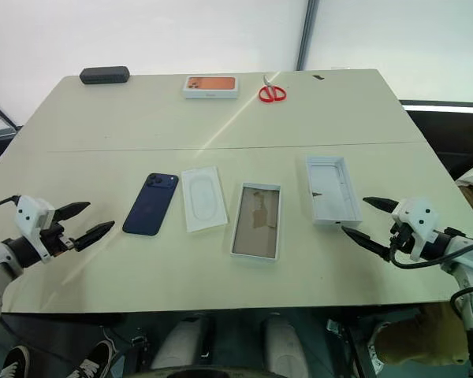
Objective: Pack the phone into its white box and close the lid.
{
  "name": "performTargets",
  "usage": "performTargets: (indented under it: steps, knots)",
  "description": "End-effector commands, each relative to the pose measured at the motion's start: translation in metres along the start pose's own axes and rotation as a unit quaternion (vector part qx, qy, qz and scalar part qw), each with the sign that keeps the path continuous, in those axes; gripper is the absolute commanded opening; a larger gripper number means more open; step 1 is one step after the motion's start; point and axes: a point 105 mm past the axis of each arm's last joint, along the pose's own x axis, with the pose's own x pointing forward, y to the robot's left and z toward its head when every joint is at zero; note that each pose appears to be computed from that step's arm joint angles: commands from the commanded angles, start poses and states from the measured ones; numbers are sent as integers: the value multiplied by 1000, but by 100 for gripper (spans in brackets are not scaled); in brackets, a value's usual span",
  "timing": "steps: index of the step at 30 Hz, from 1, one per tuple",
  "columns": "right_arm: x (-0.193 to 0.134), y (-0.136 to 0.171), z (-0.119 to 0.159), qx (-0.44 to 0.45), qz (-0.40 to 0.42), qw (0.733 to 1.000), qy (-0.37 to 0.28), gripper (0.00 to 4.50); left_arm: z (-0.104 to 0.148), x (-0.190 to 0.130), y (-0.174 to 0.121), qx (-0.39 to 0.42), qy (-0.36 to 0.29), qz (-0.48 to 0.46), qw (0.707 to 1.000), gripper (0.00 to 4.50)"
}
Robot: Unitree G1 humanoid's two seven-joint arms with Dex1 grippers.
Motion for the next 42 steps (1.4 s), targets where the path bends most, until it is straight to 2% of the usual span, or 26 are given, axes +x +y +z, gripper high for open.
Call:
performTargets:
  steps: [1, 9, 23, 28, 33, 37, 42]
  knots:
    - [-5, -8, 16, -16, -8, 1000, -20, 444, 20, 3, 2, 14, -26, 4, 1000, 450]
    - [2, -7, 18, -32, -5, 999, -19, 444, 29, 10, 0, 6, -38, -2, 999, 450]
    - [7, -10, 20, -36, -11, 999, -24, 444, 24, 11, -5, 9, -31, -10, 999, 450]
    - [12, -11, 23, -31, -6, 999, -25, 444, 24, 14, -14, -19, -38, -20, 999, 450]
    - [23, -4, 40, -43, 25, 998, -36, 444, 29, 20, -27, -81, -54, -19, 995, 450]
    - [41, 8, 52, -55, 60, 996, -41, 444, 22, 30, -54, -89, -39, -53, 994, 450]
    - [66, 22, 76, -72, 78, 991, -84, 444, 19, 46, -72, -141, -39, -48, 988, 450]
